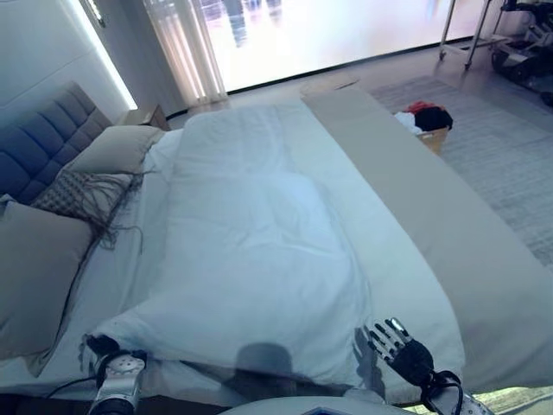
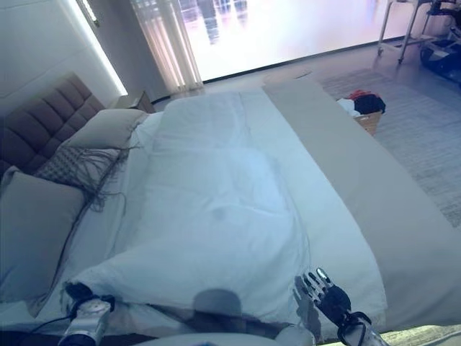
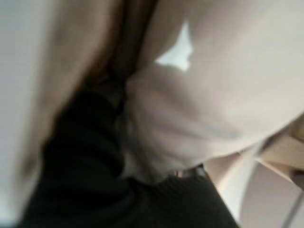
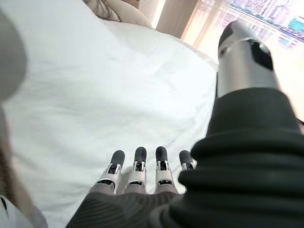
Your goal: Make the bed neatly
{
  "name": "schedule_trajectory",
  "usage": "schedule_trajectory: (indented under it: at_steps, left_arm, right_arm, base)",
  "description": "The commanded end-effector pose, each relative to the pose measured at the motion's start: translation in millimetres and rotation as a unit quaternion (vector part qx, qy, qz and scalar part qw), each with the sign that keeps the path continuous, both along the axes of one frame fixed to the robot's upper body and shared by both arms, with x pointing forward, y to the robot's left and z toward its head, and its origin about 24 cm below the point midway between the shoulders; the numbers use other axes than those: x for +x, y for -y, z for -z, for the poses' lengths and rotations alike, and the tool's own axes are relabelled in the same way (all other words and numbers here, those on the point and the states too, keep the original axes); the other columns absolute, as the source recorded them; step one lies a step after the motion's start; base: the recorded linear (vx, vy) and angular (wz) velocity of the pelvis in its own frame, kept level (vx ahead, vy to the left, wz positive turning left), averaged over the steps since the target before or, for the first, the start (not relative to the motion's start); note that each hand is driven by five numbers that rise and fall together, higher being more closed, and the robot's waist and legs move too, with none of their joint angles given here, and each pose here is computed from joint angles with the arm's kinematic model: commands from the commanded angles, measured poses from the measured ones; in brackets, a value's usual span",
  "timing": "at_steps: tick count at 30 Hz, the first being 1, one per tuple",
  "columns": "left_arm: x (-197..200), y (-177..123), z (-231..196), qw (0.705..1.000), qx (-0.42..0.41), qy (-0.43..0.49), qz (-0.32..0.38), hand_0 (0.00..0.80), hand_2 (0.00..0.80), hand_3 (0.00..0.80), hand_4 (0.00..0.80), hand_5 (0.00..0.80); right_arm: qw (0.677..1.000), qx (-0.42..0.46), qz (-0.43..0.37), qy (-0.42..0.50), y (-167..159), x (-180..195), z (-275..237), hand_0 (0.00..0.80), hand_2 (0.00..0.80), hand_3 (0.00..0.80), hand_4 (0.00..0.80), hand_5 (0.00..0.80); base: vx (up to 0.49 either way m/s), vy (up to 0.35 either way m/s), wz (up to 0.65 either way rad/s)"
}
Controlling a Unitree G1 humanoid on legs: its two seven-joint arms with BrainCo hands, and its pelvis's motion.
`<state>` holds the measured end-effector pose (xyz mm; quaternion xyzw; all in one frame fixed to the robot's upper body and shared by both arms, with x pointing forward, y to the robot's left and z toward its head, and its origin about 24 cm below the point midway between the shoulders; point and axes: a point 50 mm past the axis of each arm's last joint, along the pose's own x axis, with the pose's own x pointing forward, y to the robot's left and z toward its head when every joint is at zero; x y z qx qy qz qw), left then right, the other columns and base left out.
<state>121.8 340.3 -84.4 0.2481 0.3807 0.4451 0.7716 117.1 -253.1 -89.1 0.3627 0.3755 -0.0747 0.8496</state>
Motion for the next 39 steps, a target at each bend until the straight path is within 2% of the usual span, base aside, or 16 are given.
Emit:
schedule_trajectory:
  at_steps: [1,10,21,25,31,36,39]
  left_arm:
    - [-12.3,-96.1,-85.5,0.975,0.166,0.080,-0.127,0.800,0.800,0.800,0.800,0.800]
    - [-60.3,-114.2,-84.9,0.955,0.171,0.046,-0.238,0.800,0.800,0.800,0.800,0.800]
    - [-128.8,-116.7,-74.7,0.901,0.168,0.018,-0.400,0.800,0.800,0.800,0.800,0.800]
    - [-149.7,-115.8,-73.1,0.894,0.170,-0.012,-0.413,0.800,0.800,0.800,0.800,0.800]
    - [-162.7,-137.5,-102.6,0.901,0.212,-0.091,-0.367,0.800,0.800,0.800,0.800,0.800]
    - [-186.0,-147.9,-120.9,0.873,0.185,-0.047,-0.448,0.800,0.800,0.800,0.800,0.800]
    - [-198.4,-147.5,-122.8,0.862,0.175,-0.047,-0.473,0.800,0.800,0.800,0.800,0.800]
  right_arm:
    - [0.999,0.034,0.002,0.034,-19.1,16.6,-1.4,0.000,0.000,0.000,0.000,0.000]
    - [0.999,0.031,0.013,0.036,-25.8,27.2,-4.6,0.000,0.000,0.000,0.000,0.000]
    - [0.998,0.032,0.024,0.044,-29.4,32.4,-6.1,0.000,0.000,0.000,0.000,0.000]
    - [0.998,0.027,0.028,0.046,-28.1,35.2,-7.9,0.000,0.000,0.000,0.000,0.000]
    - [0.998,0.016,0.025,0.056,-22.7,35.4,-11.9,0.000,0.000,0.000,0.000,0.000]
    - [0.998,0.014,0.027,0.060,-16.9,34.3,-12.9,0.000,0.000,0.000,0.000,0.000]
    - [0.998,0.018,0.024,0.062,-17.8,34.4,-11.9,0.000,0.000,0.000,0.000,0.000]
  base:
    - [-0.046,0.020,0.11]
    - [-0.037,0.008,0.04]
    - [-0.036,-0.012,-0.02]
    - [-0.010,0.000,-0.02]
    - [-0.021,0.024,-0.01]
    - [-0.012,0.009,-0.01]
    - [0.002,0.003,-0.04]
